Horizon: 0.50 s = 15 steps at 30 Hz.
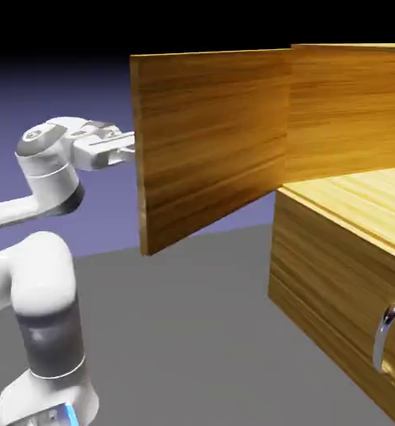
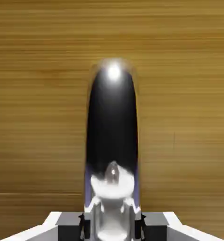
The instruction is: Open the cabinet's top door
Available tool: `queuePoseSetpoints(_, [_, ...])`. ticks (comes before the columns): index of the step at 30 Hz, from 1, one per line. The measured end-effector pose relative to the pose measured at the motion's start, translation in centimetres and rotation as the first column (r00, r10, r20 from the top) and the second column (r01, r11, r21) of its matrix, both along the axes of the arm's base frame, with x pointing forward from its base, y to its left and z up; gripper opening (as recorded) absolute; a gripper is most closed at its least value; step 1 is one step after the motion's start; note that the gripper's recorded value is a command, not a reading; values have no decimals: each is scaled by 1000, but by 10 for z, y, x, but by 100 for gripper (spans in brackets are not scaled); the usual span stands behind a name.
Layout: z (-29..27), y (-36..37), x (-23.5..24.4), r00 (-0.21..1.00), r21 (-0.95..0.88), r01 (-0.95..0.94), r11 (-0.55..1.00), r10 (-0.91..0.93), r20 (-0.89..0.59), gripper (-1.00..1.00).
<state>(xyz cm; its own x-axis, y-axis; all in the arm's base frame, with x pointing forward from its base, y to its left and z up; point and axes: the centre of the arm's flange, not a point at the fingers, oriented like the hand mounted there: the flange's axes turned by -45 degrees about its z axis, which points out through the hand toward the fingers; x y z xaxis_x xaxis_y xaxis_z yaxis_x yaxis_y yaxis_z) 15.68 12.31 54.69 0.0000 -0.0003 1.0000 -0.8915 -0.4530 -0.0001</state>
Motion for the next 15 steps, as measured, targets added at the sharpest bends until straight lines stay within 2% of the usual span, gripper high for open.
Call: queuePoseSetpoints(15, [0, 162, 2, 942, 0, 334, 942, -334, 0, -100])
